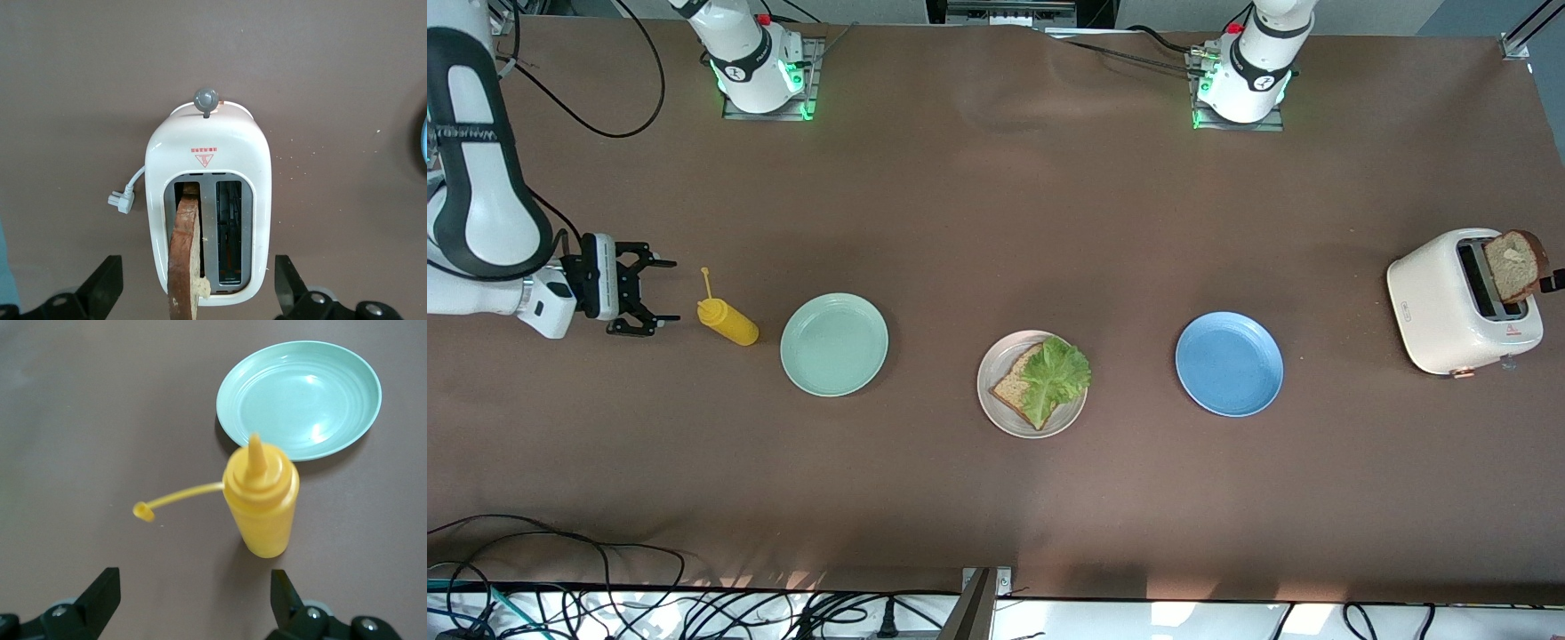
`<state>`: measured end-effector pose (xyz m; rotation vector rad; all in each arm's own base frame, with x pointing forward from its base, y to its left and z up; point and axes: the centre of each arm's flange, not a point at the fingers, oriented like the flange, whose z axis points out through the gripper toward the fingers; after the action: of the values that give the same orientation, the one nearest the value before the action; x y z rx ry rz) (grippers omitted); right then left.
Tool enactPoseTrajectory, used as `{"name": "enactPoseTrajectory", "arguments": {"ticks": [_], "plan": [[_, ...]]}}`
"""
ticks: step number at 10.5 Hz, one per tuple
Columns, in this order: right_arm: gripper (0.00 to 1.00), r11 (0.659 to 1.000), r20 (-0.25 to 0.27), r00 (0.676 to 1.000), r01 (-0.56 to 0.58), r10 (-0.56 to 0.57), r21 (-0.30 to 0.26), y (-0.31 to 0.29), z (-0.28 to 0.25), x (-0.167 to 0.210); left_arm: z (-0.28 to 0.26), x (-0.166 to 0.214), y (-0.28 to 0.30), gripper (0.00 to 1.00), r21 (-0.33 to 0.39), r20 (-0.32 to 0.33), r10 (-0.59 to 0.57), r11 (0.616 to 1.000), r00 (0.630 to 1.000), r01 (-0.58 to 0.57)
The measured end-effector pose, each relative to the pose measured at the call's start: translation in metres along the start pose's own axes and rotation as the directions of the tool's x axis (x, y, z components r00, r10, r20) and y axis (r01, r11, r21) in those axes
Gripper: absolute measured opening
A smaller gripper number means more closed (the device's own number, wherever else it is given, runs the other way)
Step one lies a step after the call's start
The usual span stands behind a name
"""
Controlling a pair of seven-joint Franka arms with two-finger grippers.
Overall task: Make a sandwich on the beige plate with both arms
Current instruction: 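Grasp the yellow mustard bottle with the right gripper, then lift the mustard bottle and carry it toward the beige plate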
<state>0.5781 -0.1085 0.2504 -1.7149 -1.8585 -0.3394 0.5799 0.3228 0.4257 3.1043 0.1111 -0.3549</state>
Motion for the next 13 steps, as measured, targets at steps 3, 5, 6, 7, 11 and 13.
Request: {"name": "enactPoseTrajectory", "arguments": {"ticks": [3, 5, 6, 7, 11, 13], "plan": [[1.0, 0.999, -0.124, 0.991, 0.049, -0.05, -0.012, 0.016, 0.049, -0.033, 0.03, 0.002, -0.013, 1.0, -0.03, 0.044, -0.012, 0.999, 0.999, 0.014], [1.0, 0.999, -0.181, 0.983, 0.041, -0.044, -0.022, 0.023, 0.07, -0.042, 0.043, -0.001, -0.017, 0.97, -0.047, 0.078, -0.018, 0.999, 0.997, 0.021], [1.0, 0.999, -0.207, 0.977, 0.039, -0.044, -0.028, 0.025, 0.079, -0.045, 0.046, -0.003, -0.02, 0.96, -0.054, 0.091, -0.022, 0.998, 0.996, 0.027], [1.0, 0.999, -0.231, 0.972, 0.036, -0.043, -0.034, 0.026, 0.088, -0.048, 0.049, -0.006, -0.023, 0.96, -0.06, 0.106, -0.026, 0.998, 0.994, 0.033], [0.99, 0.999, -0.278, 0.96, 0.013, -0.023, -0.038, 0.032, 0.11, -0.059, 0.063, -0.015, -0.028, 0.96, -0.035, 0.176, -0.026, 0.999, 0.984, 0.033], [0.68, 0.999, -0.282, 0.959, 0.018, -0.029, -0.04, 0.034, 0.111, -0.056, 0.067, -0.016, -0.028, 0.93, -0.04, 0.189, -0.024, 0.999, 0.982, 0.032]]}}
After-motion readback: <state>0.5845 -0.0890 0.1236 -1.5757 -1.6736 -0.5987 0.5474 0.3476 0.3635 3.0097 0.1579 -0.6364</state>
